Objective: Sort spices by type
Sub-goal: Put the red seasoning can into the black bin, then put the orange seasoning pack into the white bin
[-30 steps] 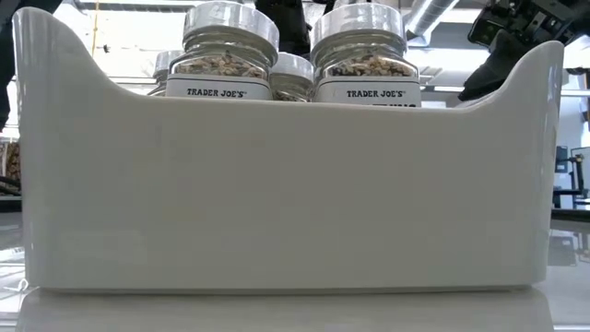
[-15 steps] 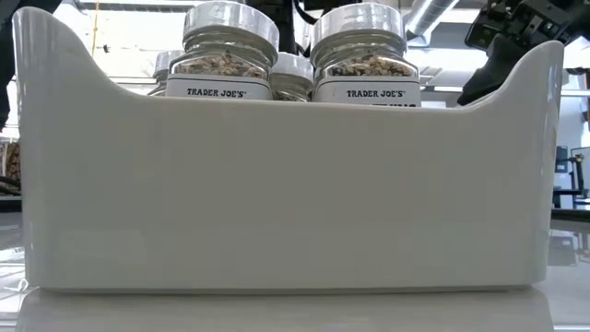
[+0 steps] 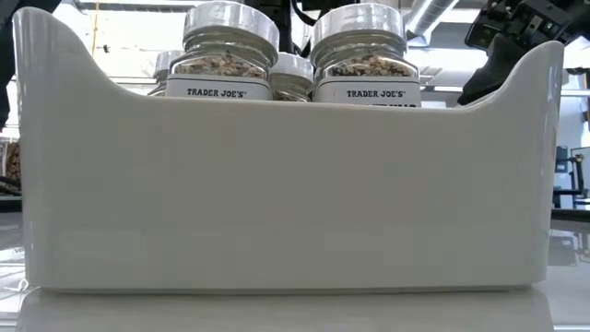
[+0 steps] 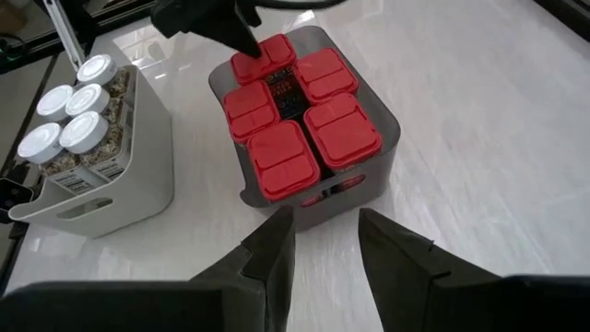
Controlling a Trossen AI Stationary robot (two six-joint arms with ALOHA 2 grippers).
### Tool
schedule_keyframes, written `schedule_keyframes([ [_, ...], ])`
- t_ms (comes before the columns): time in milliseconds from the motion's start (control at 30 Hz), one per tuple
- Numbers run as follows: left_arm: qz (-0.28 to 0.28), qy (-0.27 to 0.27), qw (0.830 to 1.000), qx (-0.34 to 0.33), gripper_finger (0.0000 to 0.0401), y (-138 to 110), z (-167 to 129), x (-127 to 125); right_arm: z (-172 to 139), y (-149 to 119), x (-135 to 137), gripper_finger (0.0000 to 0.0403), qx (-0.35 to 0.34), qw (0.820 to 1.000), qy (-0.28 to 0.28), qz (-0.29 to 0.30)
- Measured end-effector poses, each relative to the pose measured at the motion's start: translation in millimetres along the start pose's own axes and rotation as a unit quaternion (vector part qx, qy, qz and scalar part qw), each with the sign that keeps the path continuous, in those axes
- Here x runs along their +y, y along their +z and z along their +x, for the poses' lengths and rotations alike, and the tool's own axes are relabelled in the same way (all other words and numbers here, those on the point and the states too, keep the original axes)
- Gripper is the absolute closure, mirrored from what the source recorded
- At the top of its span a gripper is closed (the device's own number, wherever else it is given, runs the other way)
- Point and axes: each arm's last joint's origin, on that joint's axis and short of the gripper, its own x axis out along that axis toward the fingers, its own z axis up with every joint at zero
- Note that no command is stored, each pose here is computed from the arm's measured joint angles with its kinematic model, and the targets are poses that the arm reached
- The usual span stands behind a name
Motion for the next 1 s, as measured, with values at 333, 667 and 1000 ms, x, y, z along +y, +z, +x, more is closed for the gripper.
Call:
schedule_keyframes([
  [333,0.015,-0.065,0.996,-0.062,0.0129,17.1,-58.7,19.7,0.0,0.0,0.0,0.0254,0.000,1.000,0.000,0.000],
  [667,0.111,-0.121,0.984,-0.071,0.0129,22.9,-82.5,22.6,0.0,0.0,0.0,0.0254,0.000,1.000,0.000,0.000],
  [1000,0.095,-0.125,0.982,-0.106,0.0129,22.9,-84.1,21.0,0.0,0.0,0.0,0.0254,0.000,1.000,0.000,0.013],
])
